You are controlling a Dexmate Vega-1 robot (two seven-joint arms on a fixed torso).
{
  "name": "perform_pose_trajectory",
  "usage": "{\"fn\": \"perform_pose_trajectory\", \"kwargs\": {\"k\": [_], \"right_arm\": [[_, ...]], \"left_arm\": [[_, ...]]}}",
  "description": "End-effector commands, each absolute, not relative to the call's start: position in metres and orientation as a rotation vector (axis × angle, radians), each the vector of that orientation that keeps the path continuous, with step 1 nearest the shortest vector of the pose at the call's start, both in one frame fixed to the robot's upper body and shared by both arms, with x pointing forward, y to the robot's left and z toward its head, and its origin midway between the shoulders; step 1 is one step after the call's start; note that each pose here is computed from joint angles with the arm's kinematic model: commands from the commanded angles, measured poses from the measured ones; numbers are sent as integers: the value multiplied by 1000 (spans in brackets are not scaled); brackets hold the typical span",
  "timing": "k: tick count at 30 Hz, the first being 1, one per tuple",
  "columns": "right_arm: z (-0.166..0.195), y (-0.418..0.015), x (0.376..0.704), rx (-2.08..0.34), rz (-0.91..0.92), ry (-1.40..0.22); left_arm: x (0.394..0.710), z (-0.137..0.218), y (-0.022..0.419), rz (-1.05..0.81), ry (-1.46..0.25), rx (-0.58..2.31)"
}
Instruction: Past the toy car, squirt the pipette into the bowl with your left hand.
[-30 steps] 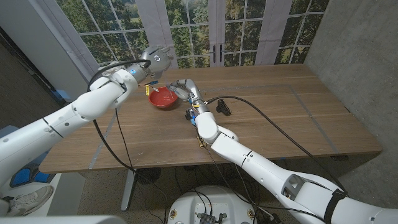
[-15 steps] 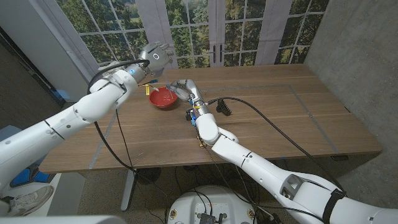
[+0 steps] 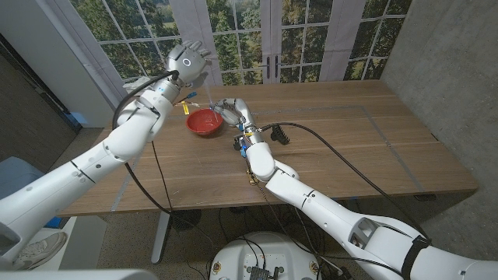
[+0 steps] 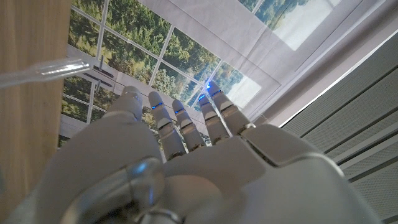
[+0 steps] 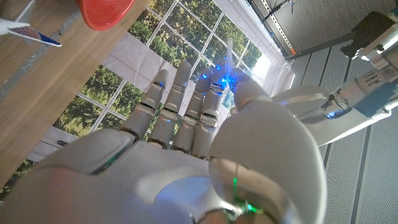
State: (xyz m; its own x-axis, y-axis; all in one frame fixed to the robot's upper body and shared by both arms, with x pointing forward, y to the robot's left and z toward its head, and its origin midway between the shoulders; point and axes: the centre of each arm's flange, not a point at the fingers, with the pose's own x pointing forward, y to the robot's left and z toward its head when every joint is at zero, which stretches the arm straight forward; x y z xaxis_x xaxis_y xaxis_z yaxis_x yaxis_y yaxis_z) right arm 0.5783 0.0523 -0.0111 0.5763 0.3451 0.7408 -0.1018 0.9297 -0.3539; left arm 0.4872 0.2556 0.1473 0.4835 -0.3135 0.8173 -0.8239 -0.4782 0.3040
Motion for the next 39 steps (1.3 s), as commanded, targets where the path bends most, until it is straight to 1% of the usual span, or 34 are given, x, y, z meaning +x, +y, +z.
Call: {"fn": "perform_pose_trajectory", "kwargs": {"k": [1,5,10,21,32,39], "right_arm": [[-10,47,580,-252,245,-934],[-10,45,580,-243,235,-941],[-8,42,579,-232,225,-949],[-5,34,579,-185,208,-974],[-7,29,576,-138,203,-1018],[-8,28,575,-137,209,-1034]], "left_arm": [[477,151,273,947,-838,1616],[474,151,282,878,-793,1454],[474,151,297,718,-722,1221],[477,140,318,485,-642,867],[487,128,331,336,-593,650],[501,120,336,193,-558,535]]}}
